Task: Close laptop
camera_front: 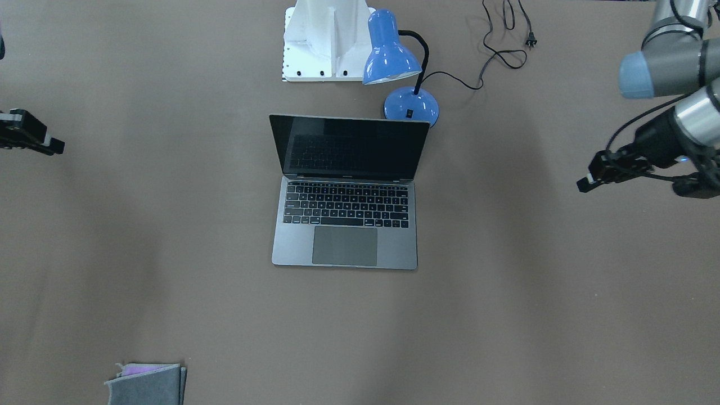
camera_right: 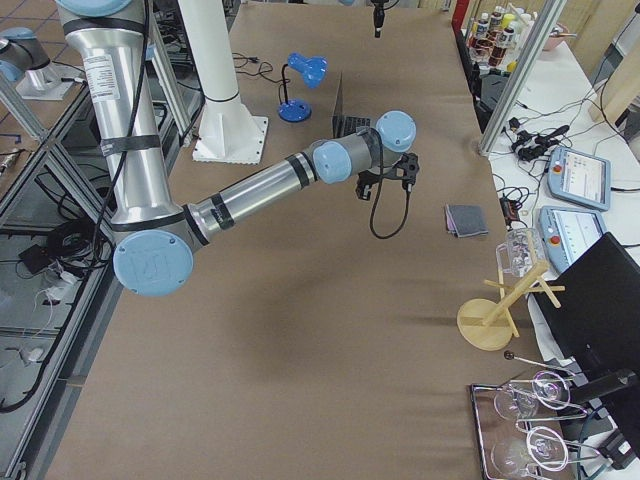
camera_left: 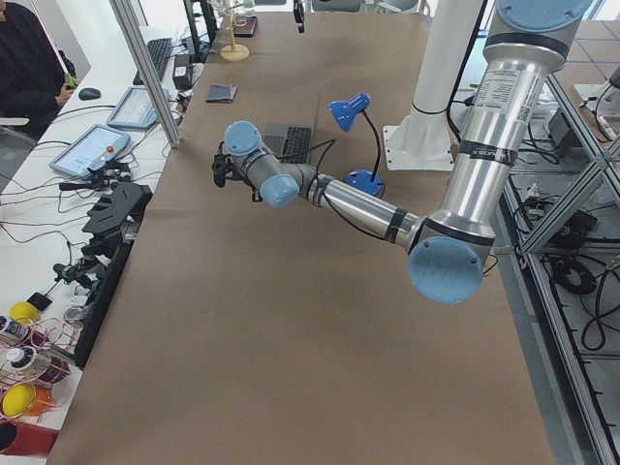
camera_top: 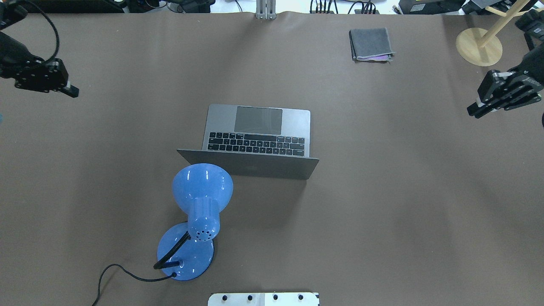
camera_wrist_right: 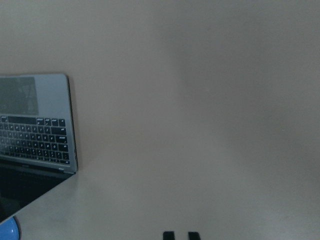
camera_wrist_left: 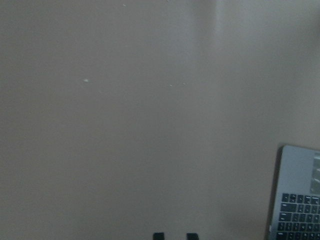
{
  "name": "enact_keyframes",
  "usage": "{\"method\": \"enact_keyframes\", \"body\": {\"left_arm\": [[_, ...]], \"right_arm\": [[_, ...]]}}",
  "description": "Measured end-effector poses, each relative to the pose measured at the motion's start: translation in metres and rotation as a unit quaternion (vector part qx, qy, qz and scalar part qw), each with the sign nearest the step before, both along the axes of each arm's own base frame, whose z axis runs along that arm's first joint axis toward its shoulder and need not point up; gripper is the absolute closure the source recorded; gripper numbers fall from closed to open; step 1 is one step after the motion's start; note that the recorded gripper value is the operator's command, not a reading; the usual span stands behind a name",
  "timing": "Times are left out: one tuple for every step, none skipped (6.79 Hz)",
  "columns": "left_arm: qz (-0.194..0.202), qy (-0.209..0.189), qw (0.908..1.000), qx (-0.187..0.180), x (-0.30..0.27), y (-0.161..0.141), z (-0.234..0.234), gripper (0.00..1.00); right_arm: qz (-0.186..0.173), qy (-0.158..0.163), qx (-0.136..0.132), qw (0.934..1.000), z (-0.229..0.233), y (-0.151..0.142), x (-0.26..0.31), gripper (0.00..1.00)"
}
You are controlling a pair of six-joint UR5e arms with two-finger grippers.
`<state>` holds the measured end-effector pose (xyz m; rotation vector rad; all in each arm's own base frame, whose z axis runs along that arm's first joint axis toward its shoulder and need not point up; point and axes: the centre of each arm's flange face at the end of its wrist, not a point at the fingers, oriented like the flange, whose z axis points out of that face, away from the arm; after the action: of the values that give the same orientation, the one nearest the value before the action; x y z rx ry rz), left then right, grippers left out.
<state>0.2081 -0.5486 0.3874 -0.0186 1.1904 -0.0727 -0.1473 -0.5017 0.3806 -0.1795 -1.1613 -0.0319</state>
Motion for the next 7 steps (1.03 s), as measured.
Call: {"method": "enact_keyframes", "body": {"left_arm": [[0.022, 0.014, 0.9997, 0.001, 0.037, 0.011, -0.021, 1.00], [0.042, 0.023, 0.9988, 0.003, 0.065, 0.020, -0.037, 1.00], [0.060, 0.029, 0.9978, 0.006, 0.086, 0.030, -0.046, 1.00], [0.074, 0.033, 0.9966, 0.011, 0.100, 0.039, -0.055, 1.00], [0.085, 0.040, 0.9954, 0.017, 0.107, 0.049, -0.064, 1.00], [0.097, 0.049, 0.9940, 0.012, 0.110, 0.059, -0.073, 1.00], [0.109, 0.057, 0.9924, -0.005, 0.116, 0.072, -0.083, 1.00]], "right_arm": [[-0.027, -0.013, 0.018, 0.9994, -0.017, 0.009, -0.027, 1.00], [-0.051, -0.027, 0.037, 0.9977, -0.031, 0.020, -0.051, 1.00], [-0.072, -0.039, 0.052, 0.9953, -0.043, 0.034, -0.073, 1.00], [-0.093, -0.050, 0.056, 0.9928, -0.058, 0.050, -0.099, 1.00], [-0.107, -0.058, 0.047, 0.9915, -0.078, 0.066, -0.125, 1.00], [-0.115, -0.062, 0.038, 0.9907, -0.090, 0.078, -0.141, 1.00], [-0.122, -0.065, 0.032, 0.9899, -0.096, 0.087, -0.152, 1.00]]}}
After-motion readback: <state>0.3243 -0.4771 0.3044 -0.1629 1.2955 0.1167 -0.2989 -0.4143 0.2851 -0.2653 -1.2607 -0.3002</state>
